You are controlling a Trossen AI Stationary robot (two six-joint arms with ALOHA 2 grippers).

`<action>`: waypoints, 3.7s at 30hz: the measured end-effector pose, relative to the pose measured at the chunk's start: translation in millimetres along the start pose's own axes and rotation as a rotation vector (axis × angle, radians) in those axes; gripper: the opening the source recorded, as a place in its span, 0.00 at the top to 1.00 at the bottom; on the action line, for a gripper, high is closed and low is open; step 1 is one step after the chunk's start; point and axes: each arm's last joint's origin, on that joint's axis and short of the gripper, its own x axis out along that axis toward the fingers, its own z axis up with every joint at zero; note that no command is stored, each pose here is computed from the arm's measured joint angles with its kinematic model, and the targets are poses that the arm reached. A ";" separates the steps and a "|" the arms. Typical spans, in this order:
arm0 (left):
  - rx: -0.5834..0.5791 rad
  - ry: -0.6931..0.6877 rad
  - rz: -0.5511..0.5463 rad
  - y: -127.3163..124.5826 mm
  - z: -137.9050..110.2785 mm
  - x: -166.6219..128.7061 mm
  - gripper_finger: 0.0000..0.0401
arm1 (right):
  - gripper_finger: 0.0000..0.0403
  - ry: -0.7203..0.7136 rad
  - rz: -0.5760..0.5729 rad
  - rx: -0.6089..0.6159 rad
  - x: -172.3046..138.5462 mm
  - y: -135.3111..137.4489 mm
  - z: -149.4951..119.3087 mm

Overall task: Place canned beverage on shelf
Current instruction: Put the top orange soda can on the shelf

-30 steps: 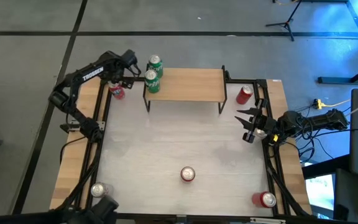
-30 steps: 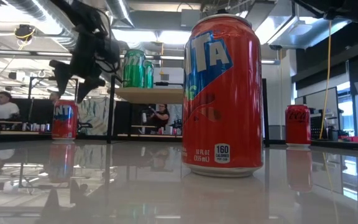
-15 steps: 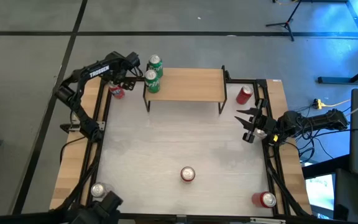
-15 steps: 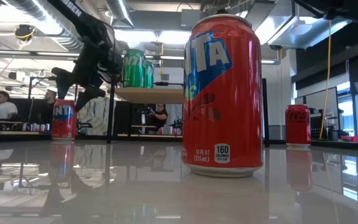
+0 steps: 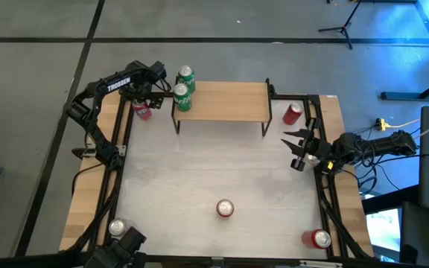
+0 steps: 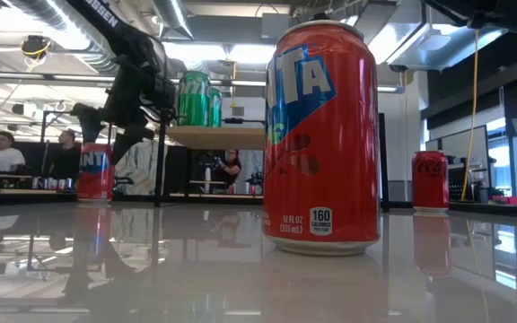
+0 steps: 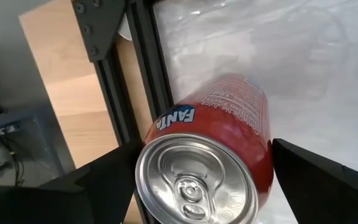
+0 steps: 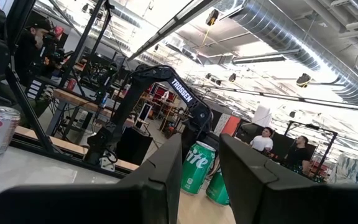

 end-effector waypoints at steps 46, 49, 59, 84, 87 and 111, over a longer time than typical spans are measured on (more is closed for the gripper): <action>0.150 0.062 -0.093 -0.3 -37.5 -12.8 0.28 | 0.74 -0.003 -0.002 0.001 0.0 -0.2 0.3; 0.205 0.084 -0.092 -2.0 -54.5 -25.6 0.28 | 0.74 -0.003 -0.002 0.001 0.0 -0.2 0.3; 0.310 0.001 -0.193 -15.4 -113.6 -69.9 0.28 | 0.74 -0.003 -0.002 0.001 0.0 -0.2 0.3; 0.842 -0.311 -0.540 -148.9 -220.4 -95.3 0.27 | 0.74 0.010 -0.047 0.000 0.0 -2.1 0.7; 0.875 -0.302 -0.493 -167.5 -221.6 -83.2 0.27 | 0.74 0.010 -0.047 0.000 0.0 -2.1 0.8; 1.046 -0.258 -0.416 -265.1 -213.3 -72.9 0.27 | 0.74 0.022 -0.040 -0.004 0.0 -1.3 -0.4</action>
